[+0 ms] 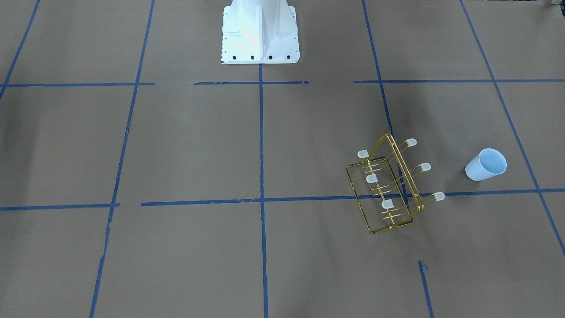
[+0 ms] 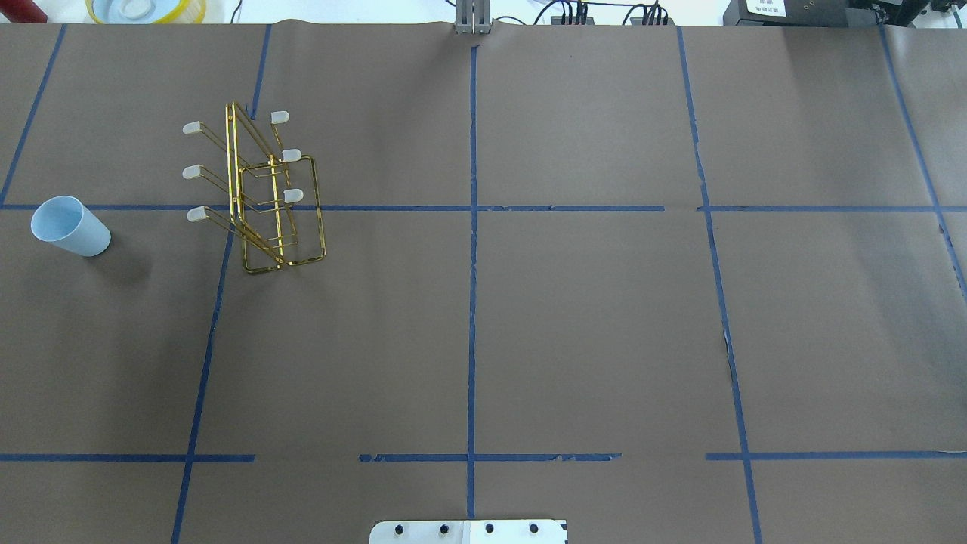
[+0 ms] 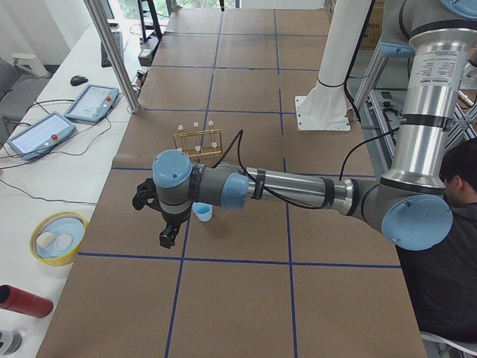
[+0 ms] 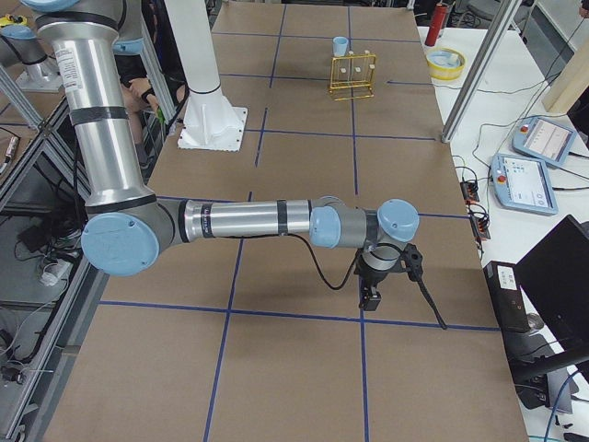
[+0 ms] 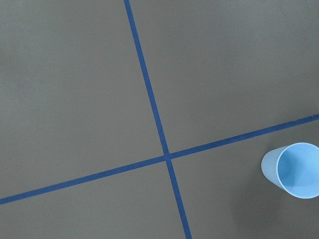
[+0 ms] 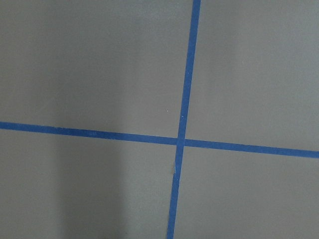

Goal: Hang cup on cup holder

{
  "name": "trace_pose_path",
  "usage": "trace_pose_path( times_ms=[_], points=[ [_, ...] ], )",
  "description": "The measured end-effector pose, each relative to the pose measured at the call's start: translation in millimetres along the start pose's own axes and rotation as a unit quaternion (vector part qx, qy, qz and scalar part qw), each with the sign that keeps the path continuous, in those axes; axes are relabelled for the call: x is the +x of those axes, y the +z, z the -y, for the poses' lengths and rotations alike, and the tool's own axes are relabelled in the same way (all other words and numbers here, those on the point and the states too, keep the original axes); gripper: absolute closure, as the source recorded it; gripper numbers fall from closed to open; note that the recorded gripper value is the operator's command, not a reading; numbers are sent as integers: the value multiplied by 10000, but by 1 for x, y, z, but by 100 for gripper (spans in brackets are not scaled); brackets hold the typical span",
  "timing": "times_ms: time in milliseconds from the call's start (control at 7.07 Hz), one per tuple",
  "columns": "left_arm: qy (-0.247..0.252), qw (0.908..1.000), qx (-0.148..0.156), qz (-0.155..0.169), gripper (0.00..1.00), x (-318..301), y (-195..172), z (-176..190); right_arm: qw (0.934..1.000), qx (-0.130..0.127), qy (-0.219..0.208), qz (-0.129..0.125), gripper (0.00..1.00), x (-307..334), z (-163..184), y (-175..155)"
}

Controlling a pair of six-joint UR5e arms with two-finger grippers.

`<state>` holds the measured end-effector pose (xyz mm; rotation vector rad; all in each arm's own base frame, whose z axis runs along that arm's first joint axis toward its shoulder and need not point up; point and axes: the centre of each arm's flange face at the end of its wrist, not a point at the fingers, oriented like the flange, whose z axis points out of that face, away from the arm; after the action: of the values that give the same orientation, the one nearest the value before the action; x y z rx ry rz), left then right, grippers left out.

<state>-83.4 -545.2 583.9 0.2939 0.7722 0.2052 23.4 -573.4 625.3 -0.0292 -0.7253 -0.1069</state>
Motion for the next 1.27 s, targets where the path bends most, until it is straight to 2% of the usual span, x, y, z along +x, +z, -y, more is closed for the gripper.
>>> trace_pose_path(
  times_ms=[283,566,707,990,1273],
  points=[
    [-95,9995,286,16,0,6,5,6,10000,0,0,0,0,0,0,0],
    [-170,9990,409,-86,0,45,16,16,10000,0,3,0,0,0,0,0],
    [-236,9981,567,-95,0,72,20,16,10000,0,2,0,0,0,0,0],
    [-427,9929,1105,66,0,126,28,11,10000,0,0,0,0,0,0,0],
    [-552,9826,1770,122,0,173,38,-11,10000,0,0,0,0,0,0,0]
  ],
)
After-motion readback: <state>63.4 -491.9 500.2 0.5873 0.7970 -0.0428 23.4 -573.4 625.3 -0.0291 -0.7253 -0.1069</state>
